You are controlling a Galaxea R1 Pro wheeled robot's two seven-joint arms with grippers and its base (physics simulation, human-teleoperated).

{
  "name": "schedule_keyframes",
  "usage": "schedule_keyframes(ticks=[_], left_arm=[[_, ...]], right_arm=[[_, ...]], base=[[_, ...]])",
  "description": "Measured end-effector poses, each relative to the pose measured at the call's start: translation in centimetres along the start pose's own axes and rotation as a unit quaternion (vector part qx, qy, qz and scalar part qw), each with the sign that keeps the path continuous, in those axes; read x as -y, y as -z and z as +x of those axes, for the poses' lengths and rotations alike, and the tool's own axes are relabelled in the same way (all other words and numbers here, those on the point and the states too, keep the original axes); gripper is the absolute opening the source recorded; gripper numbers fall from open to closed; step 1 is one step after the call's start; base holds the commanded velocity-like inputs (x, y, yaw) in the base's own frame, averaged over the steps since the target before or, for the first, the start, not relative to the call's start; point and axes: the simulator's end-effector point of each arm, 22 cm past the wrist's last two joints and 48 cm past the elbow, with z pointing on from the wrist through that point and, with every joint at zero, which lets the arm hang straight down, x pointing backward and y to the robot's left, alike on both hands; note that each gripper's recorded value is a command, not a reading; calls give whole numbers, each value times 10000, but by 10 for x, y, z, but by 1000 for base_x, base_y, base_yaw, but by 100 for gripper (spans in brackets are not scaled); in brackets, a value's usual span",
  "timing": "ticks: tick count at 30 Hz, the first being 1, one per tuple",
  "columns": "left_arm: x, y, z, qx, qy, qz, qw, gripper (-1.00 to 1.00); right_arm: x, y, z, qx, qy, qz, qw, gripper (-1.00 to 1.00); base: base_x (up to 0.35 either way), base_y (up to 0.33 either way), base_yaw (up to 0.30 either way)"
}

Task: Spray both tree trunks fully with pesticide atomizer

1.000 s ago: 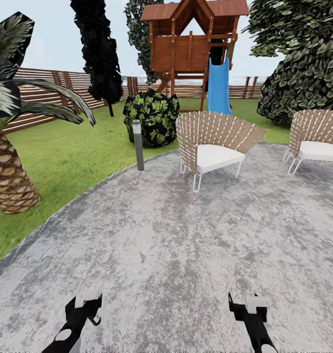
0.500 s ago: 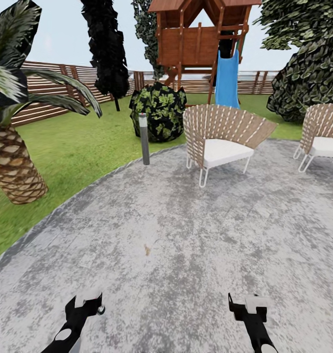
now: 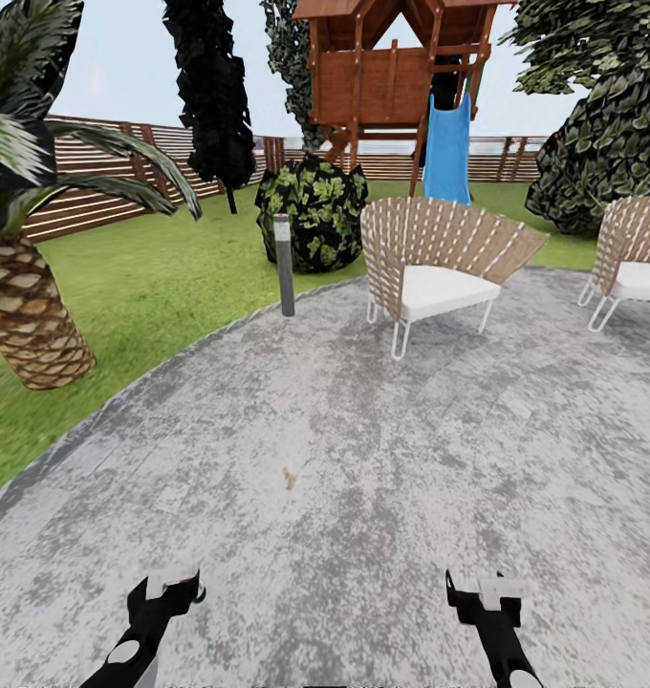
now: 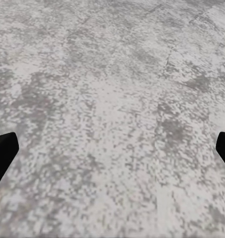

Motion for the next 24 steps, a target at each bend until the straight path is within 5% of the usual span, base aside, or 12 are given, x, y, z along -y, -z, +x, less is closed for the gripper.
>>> schedule_keyframes(ticks=[24], left_arm=[[0, -11, 68, -537, -116, -14, 9985, 100]], right_arm=[[-6, -5, 64, -519, 83, -43, 9986, 100]], base=[[0, 0, 0]])
